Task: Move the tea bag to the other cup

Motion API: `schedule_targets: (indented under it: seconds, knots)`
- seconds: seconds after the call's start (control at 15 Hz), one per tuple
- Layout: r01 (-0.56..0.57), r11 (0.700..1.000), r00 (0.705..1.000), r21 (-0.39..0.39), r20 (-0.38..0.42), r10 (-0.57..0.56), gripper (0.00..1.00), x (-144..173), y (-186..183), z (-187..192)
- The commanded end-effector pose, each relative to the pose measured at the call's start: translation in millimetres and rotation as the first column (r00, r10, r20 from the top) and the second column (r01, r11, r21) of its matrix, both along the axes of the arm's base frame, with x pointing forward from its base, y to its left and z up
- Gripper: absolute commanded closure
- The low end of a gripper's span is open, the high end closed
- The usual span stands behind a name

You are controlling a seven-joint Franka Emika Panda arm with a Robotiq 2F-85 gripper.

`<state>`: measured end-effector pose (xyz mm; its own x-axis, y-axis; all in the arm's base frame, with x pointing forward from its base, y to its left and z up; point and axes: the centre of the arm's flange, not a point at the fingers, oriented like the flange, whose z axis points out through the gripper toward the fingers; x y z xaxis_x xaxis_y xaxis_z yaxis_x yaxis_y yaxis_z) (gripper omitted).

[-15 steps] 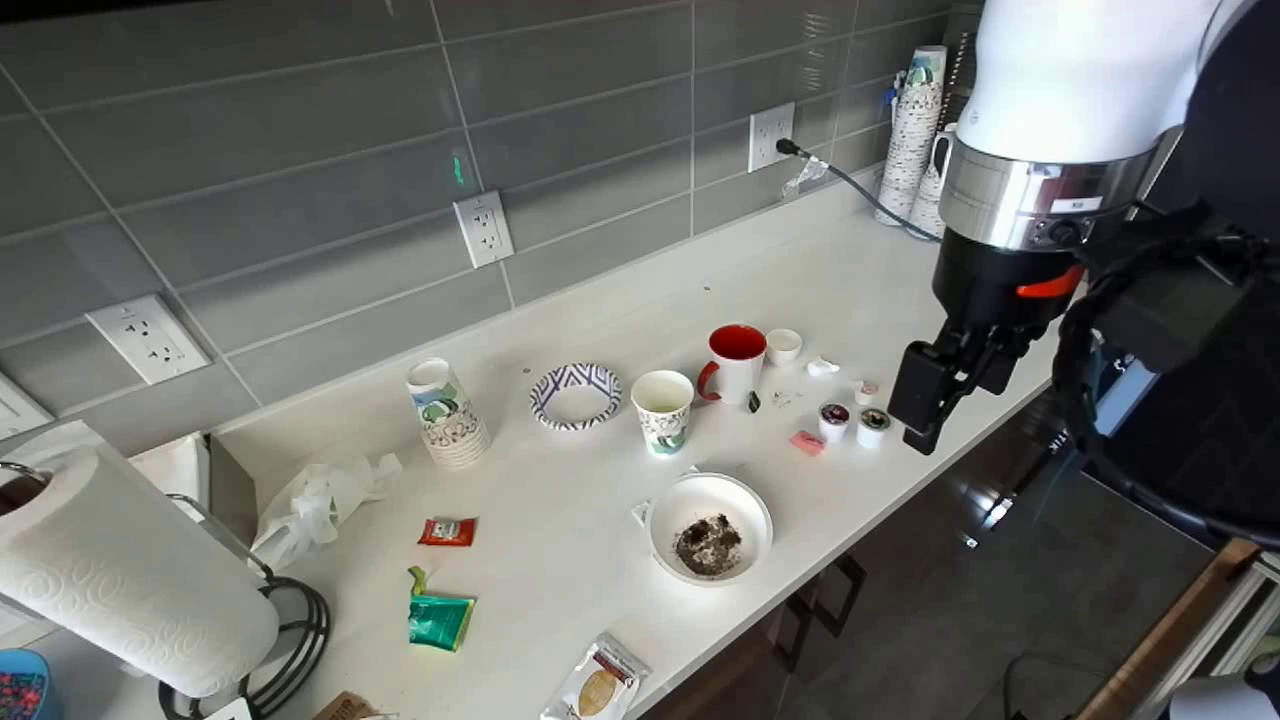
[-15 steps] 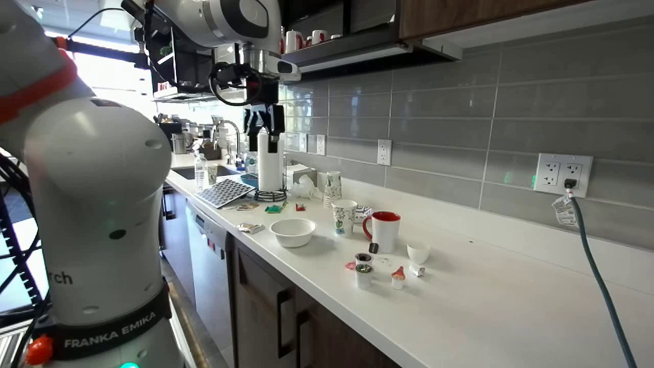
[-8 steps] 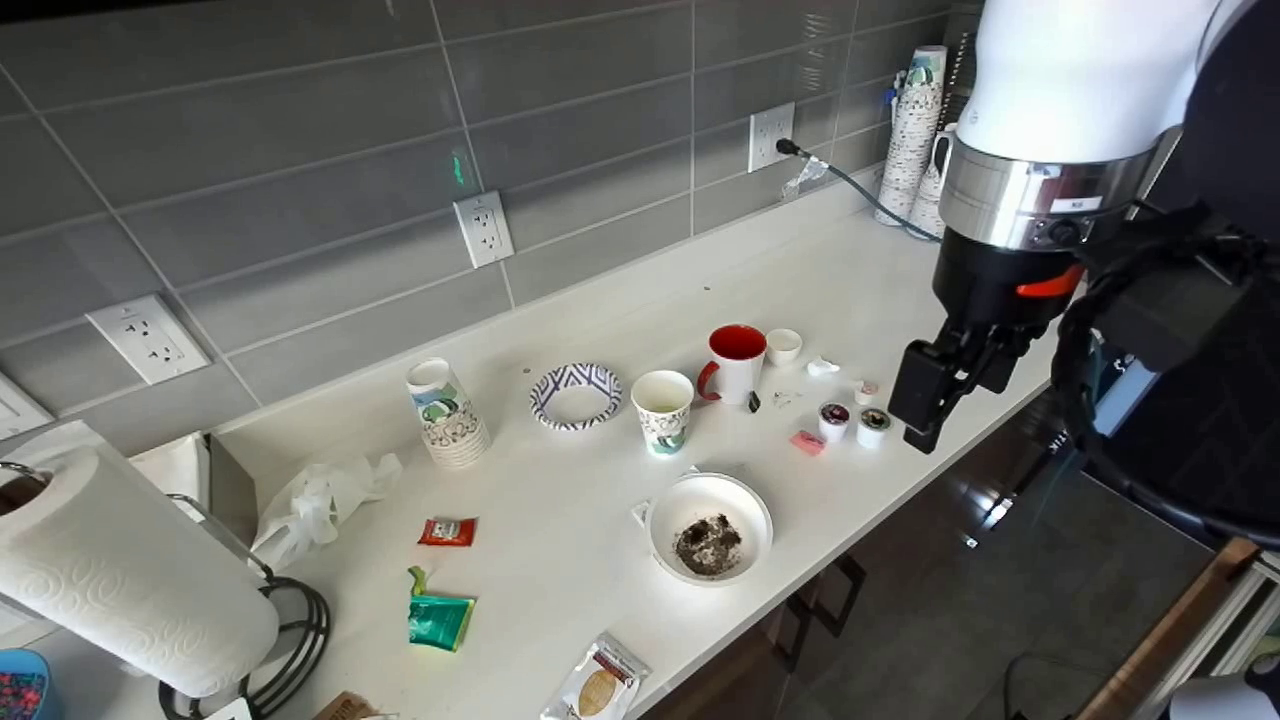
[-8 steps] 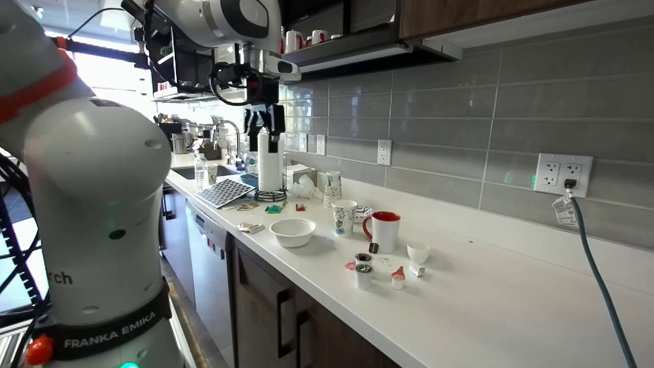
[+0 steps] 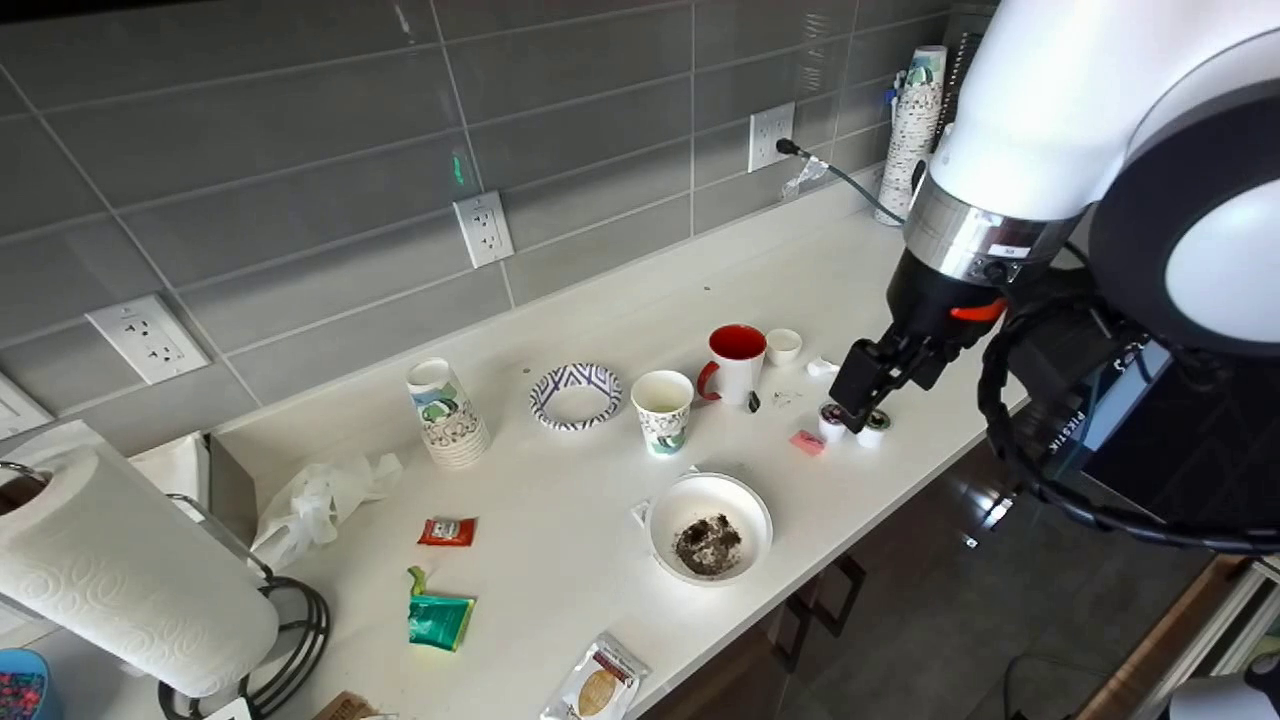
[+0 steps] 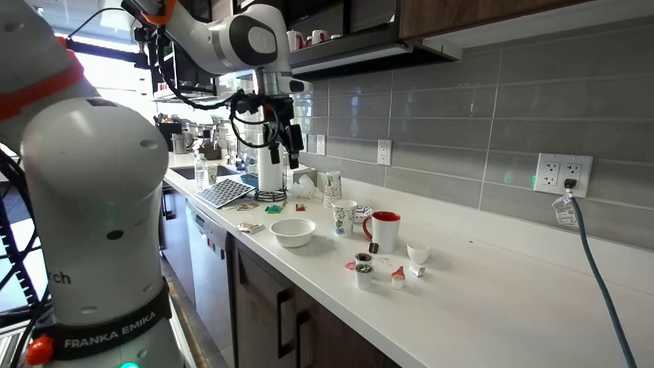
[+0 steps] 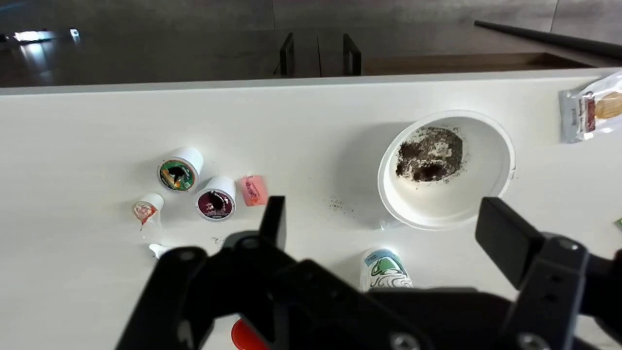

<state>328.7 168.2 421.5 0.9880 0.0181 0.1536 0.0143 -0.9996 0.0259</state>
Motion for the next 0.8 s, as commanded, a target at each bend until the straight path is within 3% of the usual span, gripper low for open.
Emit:
schedule_targets:
  seconds: [0.0,0.47,0.67,0.73]
  knots:
    - [0.039,0.999,0.999,-0.018,0.036,-0.038,0.0,16.1,-9.2,-53.1]
    - [0.065,0.998,0.995,-0.007,0.074,-0.064,0.0,54.6,-30.2,-122.9]
    - [0.081,0.997,0.996,0.017,0.037,-0.082,0.0,65.9,-36.7,-153.0]
    - [0.061,0.998,0.997,0.01,0.056,-0.062,0.0,51.9,-39.6,-123.8]
